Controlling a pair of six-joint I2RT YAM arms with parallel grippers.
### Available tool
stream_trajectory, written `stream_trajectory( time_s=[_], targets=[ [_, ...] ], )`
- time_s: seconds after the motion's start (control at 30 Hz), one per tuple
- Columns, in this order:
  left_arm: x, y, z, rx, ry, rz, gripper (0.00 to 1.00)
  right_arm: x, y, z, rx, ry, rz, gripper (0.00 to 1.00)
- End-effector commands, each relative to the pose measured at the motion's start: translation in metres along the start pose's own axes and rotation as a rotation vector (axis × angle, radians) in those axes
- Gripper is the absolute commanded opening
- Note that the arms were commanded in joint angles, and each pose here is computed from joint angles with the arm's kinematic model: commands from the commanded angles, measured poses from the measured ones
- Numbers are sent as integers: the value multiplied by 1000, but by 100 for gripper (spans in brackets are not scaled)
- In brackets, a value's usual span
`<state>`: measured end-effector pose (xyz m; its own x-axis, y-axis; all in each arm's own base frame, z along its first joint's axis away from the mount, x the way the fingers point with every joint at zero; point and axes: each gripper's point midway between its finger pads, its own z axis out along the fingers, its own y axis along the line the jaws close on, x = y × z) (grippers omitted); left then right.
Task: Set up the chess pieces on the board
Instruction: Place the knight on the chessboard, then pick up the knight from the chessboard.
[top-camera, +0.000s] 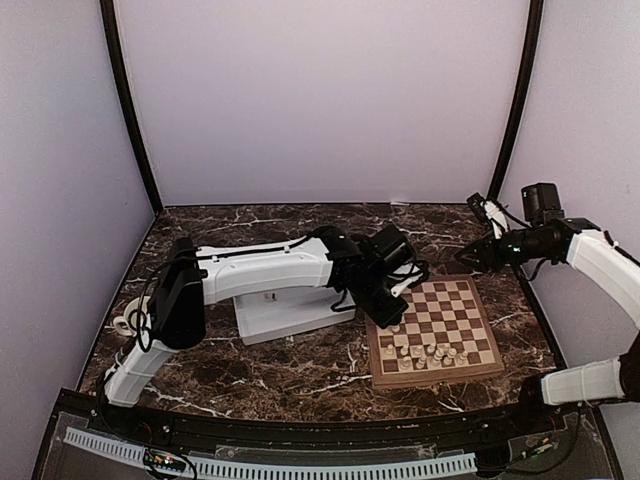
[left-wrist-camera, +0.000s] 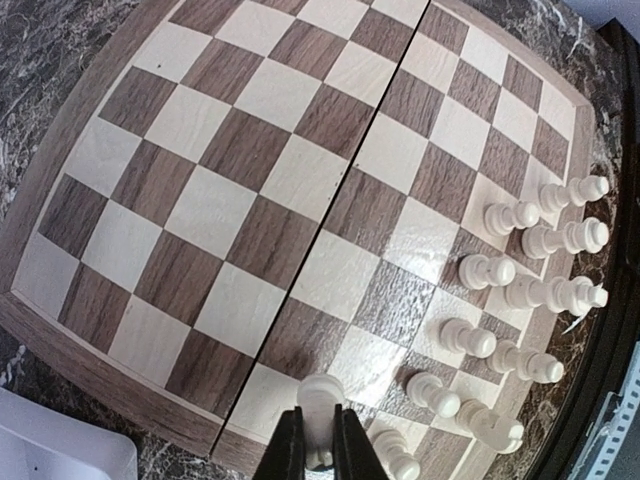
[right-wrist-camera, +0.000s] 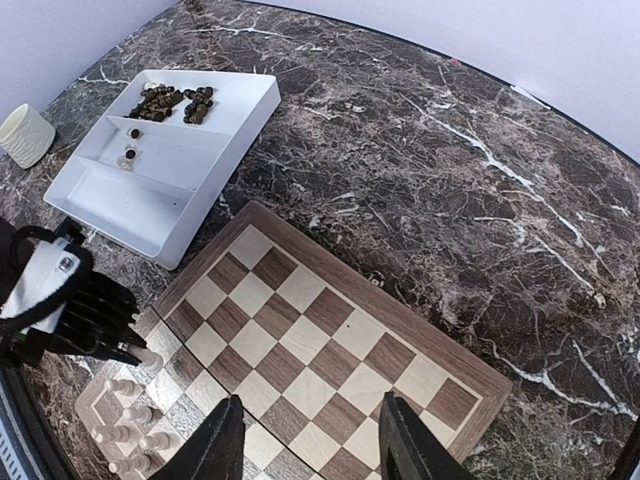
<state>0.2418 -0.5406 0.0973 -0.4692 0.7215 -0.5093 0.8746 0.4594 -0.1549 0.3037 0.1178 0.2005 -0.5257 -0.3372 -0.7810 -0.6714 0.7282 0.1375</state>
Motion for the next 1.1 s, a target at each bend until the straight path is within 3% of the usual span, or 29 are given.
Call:
stream_trajectory(
  time_s=[0.0,0.4,0.63,0.8,1.07],
  targets=[
    [6,0,-2,-42,50,58,2,-6,4,1,-38,-28,-7,47],
    [-10,-10,-9,-18,6,63,38,-5,9,2,-81,-8,-28,48],
    [-40,-14,-77,-39,-115,86,48,7,22,4,-151,46,-84,47],
    [-37,26,-125,-91,-171,1,49,30,59,21,-307,170,-213,45],
    [10,124,-147,-210,-172,-197,49,48,114,55,-443,295,-468,45]
  ],
)
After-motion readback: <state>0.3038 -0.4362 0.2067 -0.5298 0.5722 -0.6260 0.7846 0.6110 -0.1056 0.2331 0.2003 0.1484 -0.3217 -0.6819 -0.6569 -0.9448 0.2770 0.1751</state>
